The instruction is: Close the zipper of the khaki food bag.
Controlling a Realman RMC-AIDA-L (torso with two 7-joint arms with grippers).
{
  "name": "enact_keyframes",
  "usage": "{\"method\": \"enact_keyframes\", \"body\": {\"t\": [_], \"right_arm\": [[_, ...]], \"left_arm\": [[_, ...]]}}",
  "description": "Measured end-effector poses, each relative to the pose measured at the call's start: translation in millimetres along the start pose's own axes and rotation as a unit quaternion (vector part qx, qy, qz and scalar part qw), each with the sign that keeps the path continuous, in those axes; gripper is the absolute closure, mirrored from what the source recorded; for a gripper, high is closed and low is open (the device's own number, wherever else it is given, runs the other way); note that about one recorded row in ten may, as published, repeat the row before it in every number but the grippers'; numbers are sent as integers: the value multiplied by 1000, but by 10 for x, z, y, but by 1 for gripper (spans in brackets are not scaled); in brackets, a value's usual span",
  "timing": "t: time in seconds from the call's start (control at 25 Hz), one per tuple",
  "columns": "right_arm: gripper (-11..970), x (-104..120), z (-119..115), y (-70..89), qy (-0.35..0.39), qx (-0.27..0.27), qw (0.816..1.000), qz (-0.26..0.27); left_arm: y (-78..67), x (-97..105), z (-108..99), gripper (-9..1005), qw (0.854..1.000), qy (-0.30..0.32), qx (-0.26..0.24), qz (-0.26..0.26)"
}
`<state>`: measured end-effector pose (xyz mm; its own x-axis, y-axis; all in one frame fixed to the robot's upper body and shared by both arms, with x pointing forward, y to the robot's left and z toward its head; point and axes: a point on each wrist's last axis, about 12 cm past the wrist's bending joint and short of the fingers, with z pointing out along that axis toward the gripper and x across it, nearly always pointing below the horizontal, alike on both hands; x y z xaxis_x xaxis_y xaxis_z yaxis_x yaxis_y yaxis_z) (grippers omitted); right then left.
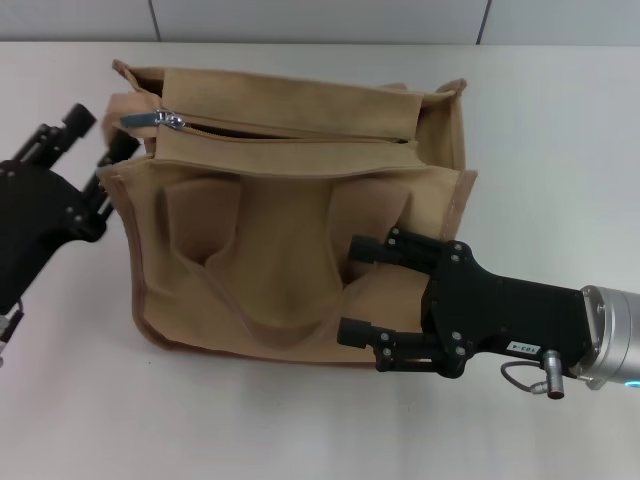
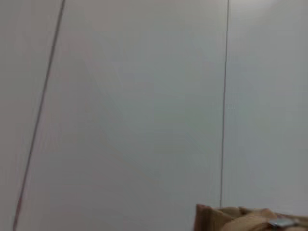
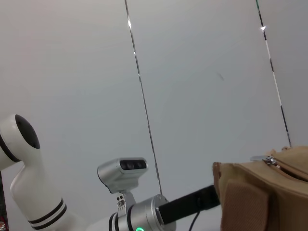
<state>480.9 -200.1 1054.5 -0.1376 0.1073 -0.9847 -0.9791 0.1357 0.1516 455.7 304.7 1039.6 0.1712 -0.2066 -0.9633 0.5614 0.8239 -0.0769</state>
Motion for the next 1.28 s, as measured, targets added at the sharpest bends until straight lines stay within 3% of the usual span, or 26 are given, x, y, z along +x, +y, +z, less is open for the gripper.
{"method": "enact_keyframes", "body": {"t": [0.04, 0.6, 0.8, 1.12, 1.28], "right_arm": [[207, 0, 0, 0, 0, 0, 1000, 0], [216, 1, -1, 1, 0, 0, 1000, 0], [219, -1, 0, -1, 0, 0, 1000, 0], [224, 5, -1, -7, 2, 3, 1000, 0], [226, 13, -3, -9, 4, 6, 1000, 1]], "left_arm": [[-13, 20, 20, 456, 1000, 10, 10, 0], [13, 93, 24, 457, 998, 50, 15, 32], [19, 35, 3, 456, 999, 17, -5, 28], [-14, 11, 28, 460, 1000, 2, 5, 26], [-29, 15, 35, 546, 1000, -2, 2, 21]]}}
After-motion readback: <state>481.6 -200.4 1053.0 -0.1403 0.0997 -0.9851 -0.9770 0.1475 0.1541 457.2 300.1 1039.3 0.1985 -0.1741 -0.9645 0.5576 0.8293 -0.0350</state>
